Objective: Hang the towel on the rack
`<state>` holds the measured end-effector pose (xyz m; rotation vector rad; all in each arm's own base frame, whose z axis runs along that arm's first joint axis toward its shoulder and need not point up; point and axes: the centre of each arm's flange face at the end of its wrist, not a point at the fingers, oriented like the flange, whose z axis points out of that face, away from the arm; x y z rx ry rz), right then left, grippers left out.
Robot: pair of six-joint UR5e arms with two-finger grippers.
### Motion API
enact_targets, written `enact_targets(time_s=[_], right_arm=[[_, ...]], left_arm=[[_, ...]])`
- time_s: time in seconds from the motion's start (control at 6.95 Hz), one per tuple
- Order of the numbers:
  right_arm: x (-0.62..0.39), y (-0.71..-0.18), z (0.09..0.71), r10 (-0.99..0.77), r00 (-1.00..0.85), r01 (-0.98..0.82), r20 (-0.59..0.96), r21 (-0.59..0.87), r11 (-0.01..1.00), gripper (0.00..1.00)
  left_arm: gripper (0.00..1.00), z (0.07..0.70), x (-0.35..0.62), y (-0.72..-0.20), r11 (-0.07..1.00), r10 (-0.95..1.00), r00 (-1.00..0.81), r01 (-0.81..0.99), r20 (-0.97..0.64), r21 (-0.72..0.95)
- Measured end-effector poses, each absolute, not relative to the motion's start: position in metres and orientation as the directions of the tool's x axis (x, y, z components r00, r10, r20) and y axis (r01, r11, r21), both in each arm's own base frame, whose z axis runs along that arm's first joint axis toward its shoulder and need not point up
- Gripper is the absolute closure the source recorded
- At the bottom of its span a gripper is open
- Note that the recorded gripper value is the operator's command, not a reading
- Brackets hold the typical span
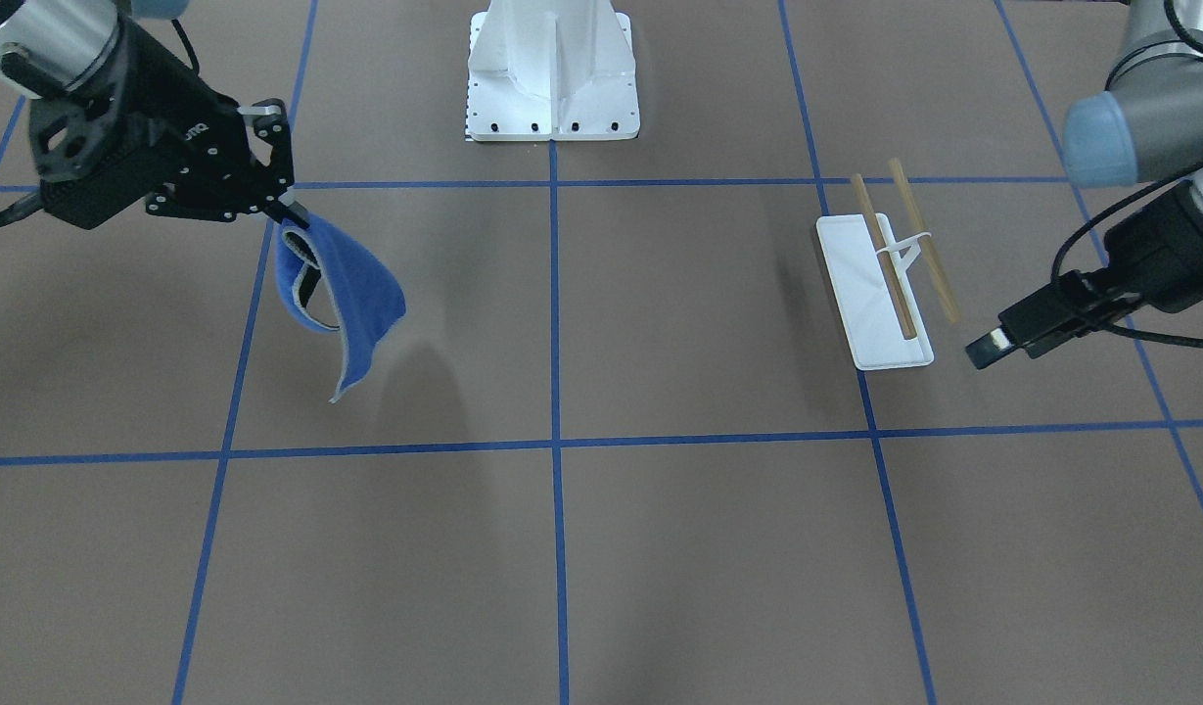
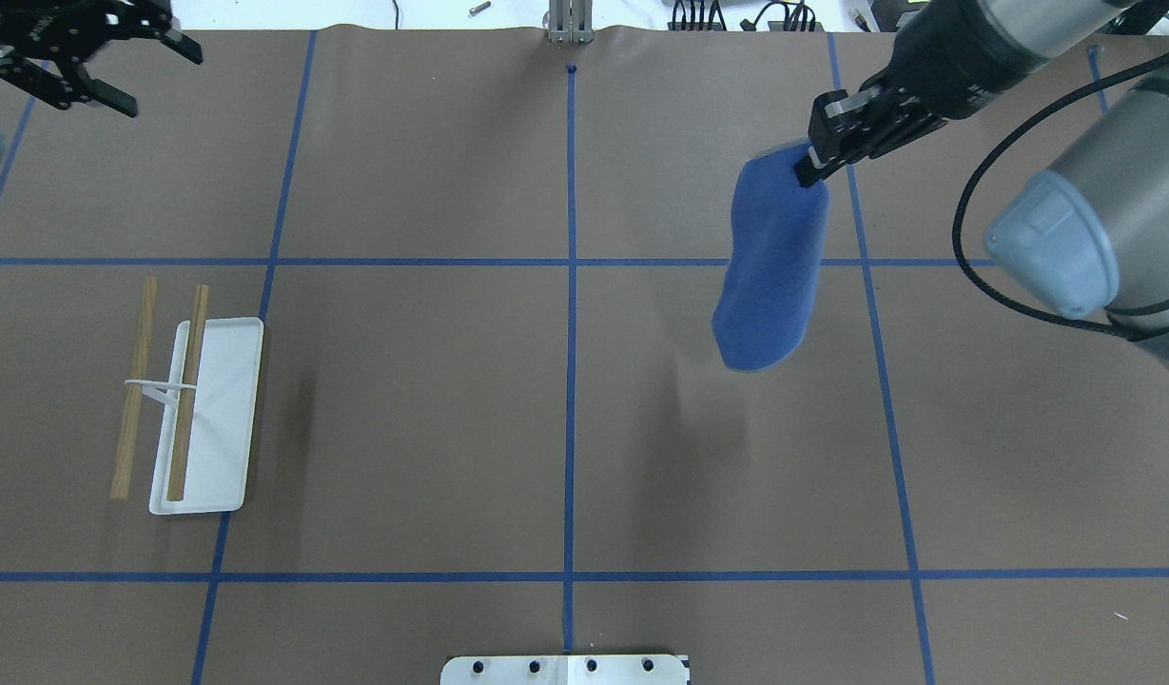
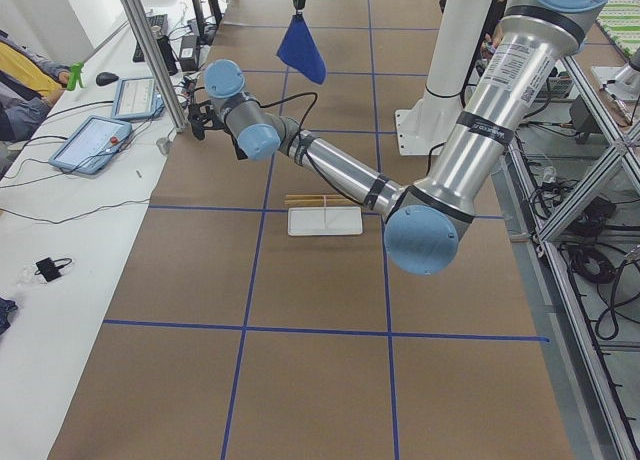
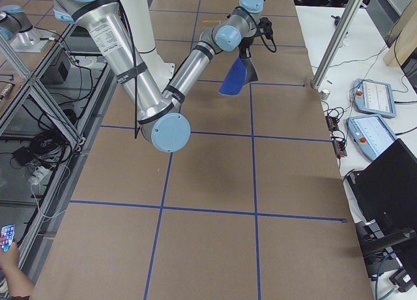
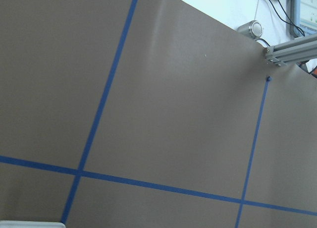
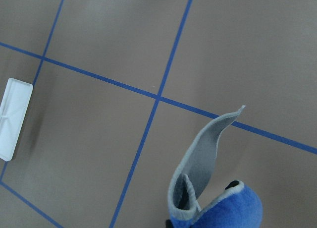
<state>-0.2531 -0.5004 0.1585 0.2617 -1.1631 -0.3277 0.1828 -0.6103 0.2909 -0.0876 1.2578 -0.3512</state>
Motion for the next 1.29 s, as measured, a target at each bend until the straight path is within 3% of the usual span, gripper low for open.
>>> enact_targets(time_s=[0.43, 0.86, 1.29], right_arm=[[-0.303, -0.477, 0.132, -0.514, 0.320, 0.108, 0.796, 0.509, 0.854, 1.00], [-0.352, -0.464, 0.106, -0.588, 0.314, 0.062, 0.745, 0.602, 0.796, 1.00], [-0.383, -0.452, 0.080, -0.629, 0.312, 0.038, 0.712, 0.652, 0.757, 1.00]], left_arm=[[0.02, 0.232, 0.254, -0.584, 0.897, -0.431, 0.177, 0.192, -0.885, -0.398], [0.02, 0.174, 0.324, -0.550, 0.770, -0.637, 0.109, 0.143, -0.763, -0.622], [0.02, 0.150, 0.351, -0.534, 0.761, -0.648, 0.102, 0.119, -0.754, -0.638]])
